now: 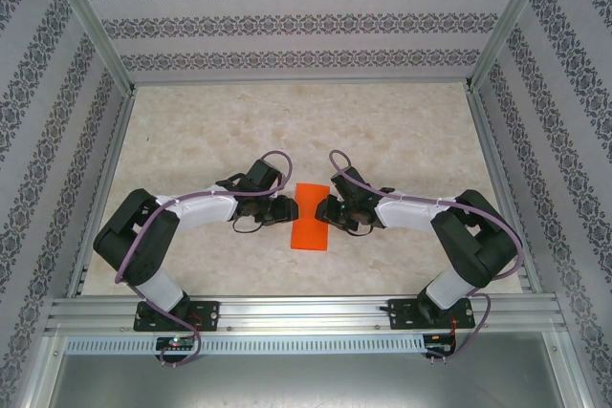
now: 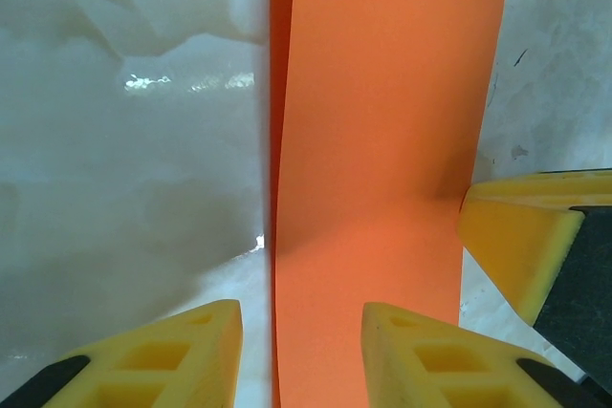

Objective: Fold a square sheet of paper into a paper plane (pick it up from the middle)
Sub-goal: Fold the triangle a second time at the center of the table.

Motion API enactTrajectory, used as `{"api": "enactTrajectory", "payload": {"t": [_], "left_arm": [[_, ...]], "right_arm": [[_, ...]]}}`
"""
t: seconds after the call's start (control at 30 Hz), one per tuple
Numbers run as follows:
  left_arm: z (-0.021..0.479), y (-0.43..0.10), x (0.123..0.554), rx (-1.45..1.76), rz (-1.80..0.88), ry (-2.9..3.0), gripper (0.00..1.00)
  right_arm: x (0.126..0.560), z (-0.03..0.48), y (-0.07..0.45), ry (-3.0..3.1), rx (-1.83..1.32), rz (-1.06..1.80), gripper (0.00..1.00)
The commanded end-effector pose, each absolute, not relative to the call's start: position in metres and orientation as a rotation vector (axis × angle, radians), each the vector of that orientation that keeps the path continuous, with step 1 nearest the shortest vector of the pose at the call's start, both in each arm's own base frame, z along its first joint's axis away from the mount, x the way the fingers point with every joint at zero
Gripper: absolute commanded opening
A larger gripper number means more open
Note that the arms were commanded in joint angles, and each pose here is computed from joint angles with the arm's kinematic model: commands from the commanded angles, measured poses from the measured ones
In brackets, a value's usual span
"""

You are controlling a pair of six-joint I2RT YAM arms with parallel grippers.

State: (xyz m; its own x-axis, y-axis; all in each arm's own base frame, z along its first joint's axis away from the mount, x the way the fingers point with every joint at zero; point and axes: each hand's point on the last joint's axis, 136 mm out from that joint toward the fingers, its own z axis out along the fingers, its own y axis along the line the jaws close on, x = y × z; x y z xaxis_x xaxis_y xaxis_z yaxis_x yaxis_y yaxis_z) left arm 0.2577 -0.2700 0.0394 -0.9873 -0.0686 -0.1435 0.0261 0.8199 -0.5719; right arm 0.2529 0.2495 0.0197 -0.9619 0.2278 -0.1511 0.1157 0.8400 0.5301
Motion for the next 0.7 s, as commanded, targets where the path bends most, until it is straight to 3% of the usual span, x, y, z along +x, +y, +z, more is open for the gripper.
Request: {"api": "enactTrajectory", "payload": {"t": [0.0, 0.67], "left_arm": [[0.04, -0.277, 0.263, -0.042, -0.957, 2.832, 0.4], [0.034, -0.294, 0.254, -0.101, -1.136, 2.856, 0.41]], "right_arm": [[0.252, 0.012, 0.245, 2.818, 0.298, 0.785, 0.35], [0.246, 0.005, 0.238, 2.815, 0.33, 0.785, 0.36]]}}
